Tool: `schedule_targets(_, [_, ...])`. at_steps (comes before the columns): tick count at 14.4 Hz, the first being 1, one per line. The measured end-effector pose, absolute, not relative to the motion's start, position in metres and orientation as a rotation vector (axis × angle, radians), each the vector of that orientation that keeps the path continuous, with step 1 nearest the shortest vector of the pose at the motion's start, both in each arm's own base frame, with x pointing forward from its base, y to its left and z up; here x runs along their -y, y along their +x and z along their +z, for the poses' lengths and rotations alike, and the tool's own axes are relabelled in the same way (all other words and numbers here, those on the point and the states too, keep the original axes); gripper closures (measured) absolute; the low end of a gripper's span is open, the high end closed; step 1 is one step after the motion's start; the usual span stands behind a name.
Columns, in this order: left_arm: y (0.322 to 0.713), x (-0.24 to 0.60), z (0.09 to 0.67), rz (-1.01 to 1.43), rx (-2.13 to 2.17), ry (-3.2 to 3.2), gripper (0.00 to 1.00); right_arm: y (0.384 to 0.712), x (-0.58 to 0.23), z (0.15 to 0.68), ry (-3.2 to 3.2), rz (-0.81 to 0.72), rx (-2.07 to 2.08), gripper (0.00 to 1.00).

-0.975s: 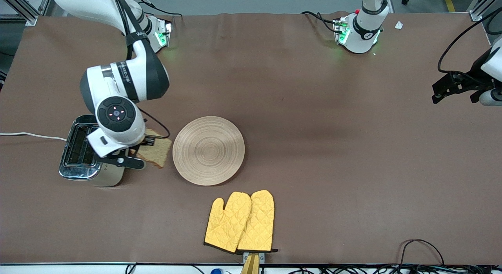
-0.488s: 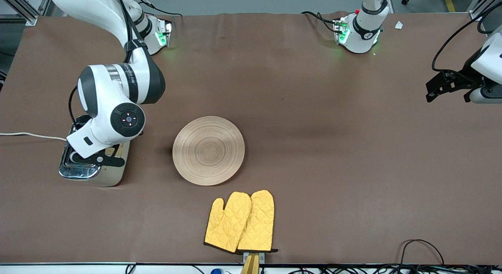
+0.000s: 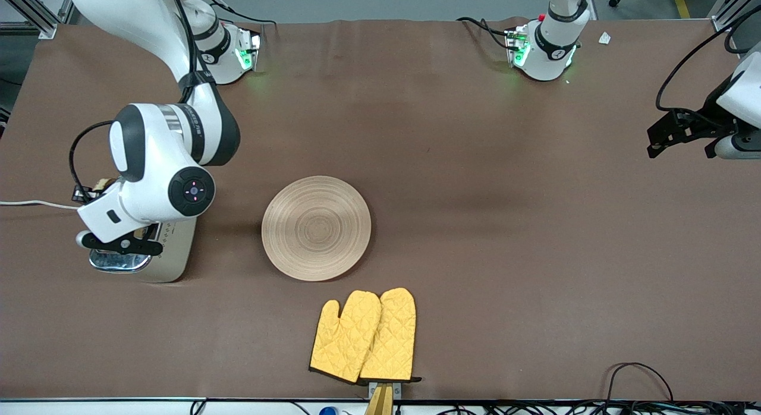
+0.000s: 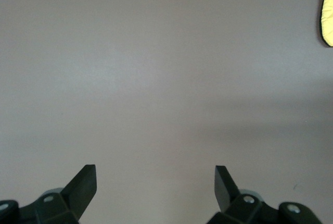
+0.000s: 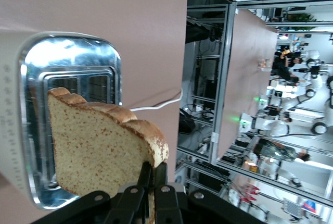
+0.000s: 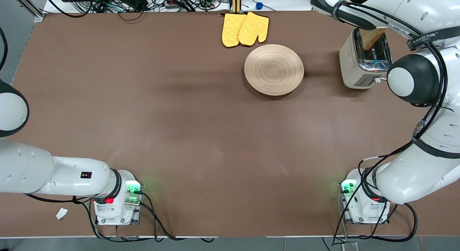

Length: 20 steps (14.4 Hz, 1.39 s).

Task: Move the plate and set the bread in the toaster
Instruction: 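Lower the bread into a toaster slot with the right gripper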

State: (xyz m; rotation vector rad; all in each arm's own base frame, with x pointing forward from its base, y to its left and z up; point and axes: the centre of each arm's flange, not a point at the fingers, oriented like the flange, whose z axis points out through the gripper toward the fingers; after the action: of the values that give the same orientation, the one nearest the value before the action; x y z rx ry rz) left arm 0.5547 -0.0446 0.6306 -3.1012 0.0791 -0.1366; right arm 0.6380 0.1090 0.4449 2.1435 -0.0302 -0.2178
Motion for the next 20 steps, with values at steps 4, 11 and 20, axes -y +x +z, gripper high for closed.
schedule_targets(4, [0.555,0.047,0.63,-0.136,-0.083,-3.112,0.0,0.643,-0.092,0.417,2.11,-0.294,0.04,0.94])
schedule_targets(11, [0.555,0.045,0.63,-0.135,-0.074,-3.114,0.0,0.644,-0.091,0.395,2.083,-0.342,0.031,0.94])
schedule_targets(20, [0.555,0.046,0.63,-0.133,-0.078,-3.115,0.0,0.652,-0.099,0.345,2.081,-0.317,0.032,0.96])
